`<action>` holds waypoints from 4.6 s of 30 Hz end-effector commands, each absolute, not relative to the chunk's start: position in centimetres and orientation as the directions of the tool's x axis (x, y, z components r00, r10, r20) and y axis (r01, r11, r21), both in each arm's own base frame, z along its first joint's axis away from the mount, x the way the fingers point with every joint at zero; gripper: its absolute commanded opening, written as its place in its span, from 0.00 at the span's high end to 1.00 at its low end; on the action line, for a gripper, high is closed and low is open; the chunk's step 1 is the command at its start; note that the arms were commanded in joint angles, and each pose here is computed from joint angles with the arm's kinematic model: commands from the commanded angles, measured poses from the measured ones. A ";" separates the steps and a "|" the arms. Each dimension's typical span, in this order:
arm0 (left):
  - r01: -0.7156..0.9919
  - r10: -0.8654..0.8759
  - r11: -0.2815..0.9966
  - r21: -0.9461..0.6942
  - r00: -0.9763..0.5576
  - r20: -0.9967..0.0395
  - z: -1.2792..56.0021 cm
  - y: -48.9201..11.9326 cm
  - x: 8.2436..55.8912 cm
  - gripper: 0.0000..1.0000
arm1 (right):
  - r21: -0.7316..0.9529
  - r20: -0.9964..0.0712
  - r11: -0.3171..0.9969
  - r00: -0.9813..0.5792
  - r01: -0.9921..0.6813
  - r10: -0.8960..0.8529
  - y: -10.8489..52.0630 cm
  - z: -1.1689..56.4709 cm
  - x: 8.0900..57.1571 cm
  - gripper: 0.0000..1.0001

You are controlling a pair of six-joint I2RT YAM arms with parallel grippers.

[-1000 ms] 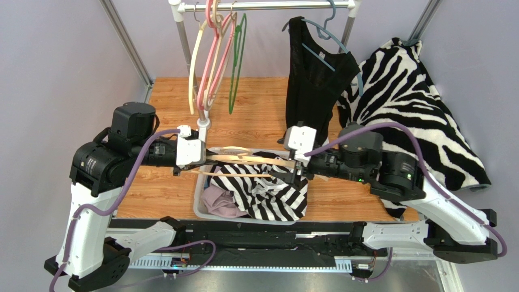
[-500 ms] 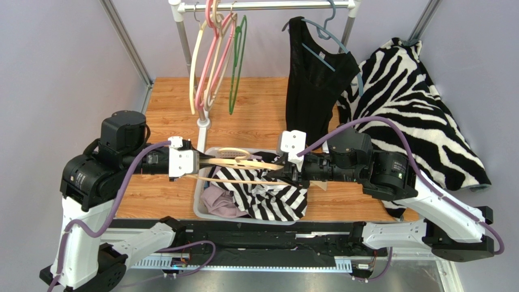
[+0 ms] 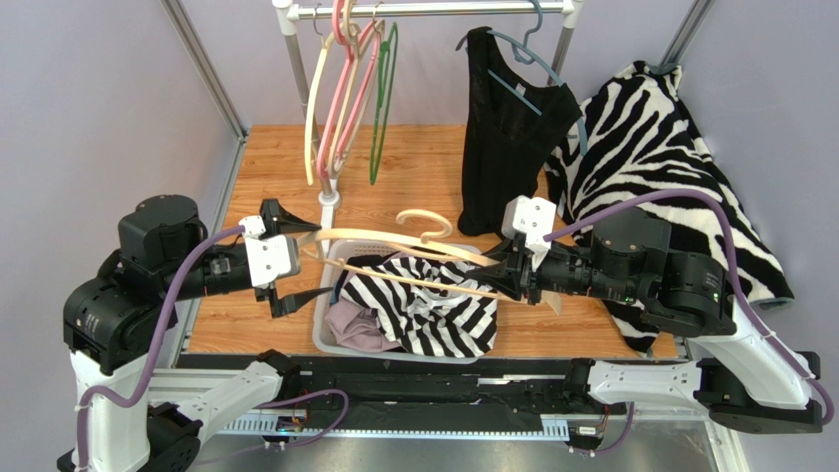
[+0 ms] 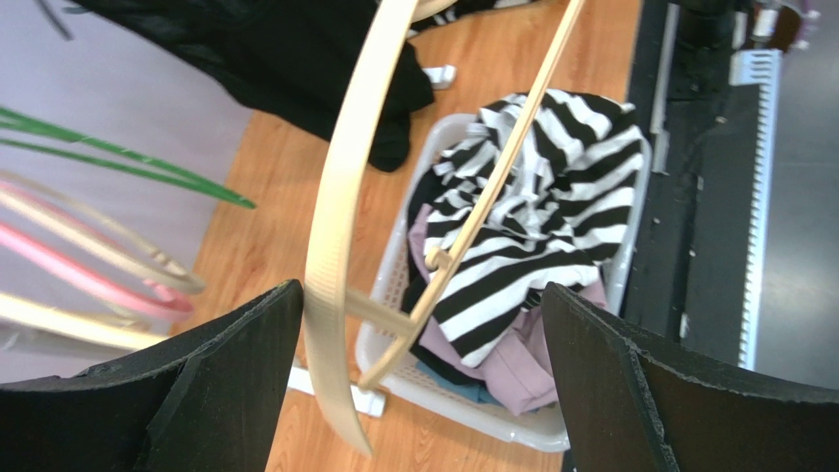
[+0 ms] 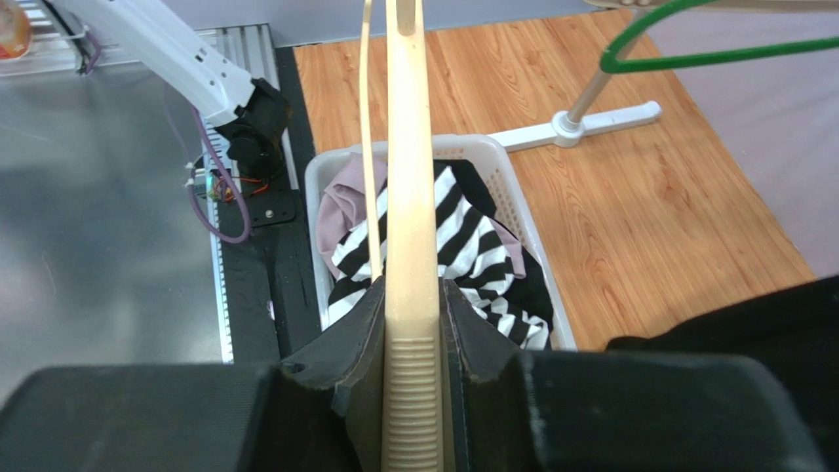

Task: Remove the tank top from the hanger
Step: Place the hanger at the clothesline.

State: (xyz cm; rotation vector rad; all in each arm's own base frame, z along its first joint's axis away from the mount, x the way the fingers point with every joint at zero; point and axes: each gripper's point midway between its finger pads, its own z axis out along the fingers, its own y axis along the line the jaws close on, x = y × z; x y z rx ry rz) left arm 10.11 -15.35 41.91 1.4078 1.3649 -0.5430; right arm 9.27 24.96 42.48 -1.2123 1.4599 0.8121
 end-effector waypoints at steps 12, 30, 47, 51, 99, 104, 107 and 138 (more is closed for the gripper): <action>0.778 0.412 0.482 0.402 0.204 -0.888 45.5 -13.0 13.4 0.07 | -0.153 -0.977 0.786 -0.027 -0.599 -0.210 18.5 47.5 18.3 1.00; 0.796 0.446 0.442 0.413 0.205 -0.871 43.5 -12.6 12.4 0.10 | -0.052 -0.999 0.700 0.034 -0.713 -0.039 22.6 53.1 19.9 1.00; 0.813 0.429 0.429 0.394 0.200 -0.881 43.5 -13.0 12.0 0.12 | -0.096 -0.995 0.887 0.054 -0.452 -0.080 16.7 53.7 22.6 1.00; 0.812 0.426 0.430 0.394 0.201 -0.882 43.7 -13.0 12.0 0.12 | -0.101 -0.994 0.908 0.008 -0.406 -0.107 16.6 52.1 23.8 1.00; 0.824 0.452 0.410 0.391 0.189 -0.872 41.9 -12.5 11.2 0.13 | -0.108 -0.992 0.975 -0.050 -0.196 -0.120 24.8 49.2 44.1 1.00; 0.824 0.451 0.409 0.391 0.190 -0.872 42.0 -12.5 11.1 0.13 | -0.075 -0.995 0.978 -0.051 -0.192 -0.086 25.4 48.7 45.0 1.00; 0.823 0.449 0.409 0.395 0.195 -0.872 42.1 -12.5 11.1 0.13 | -0.064 -0.996 0.977 -0.051 -0.204 -0.076 26.0 48.4 45.5 1.00; 0.827 0.444 0.408 0.387 0.191 -0.875 42.0 -12.5 10.8 0.13 | -0.096 -0.992 0.949 -0.053 -0.299 -0.116 29.7 47.8 41.5 0.37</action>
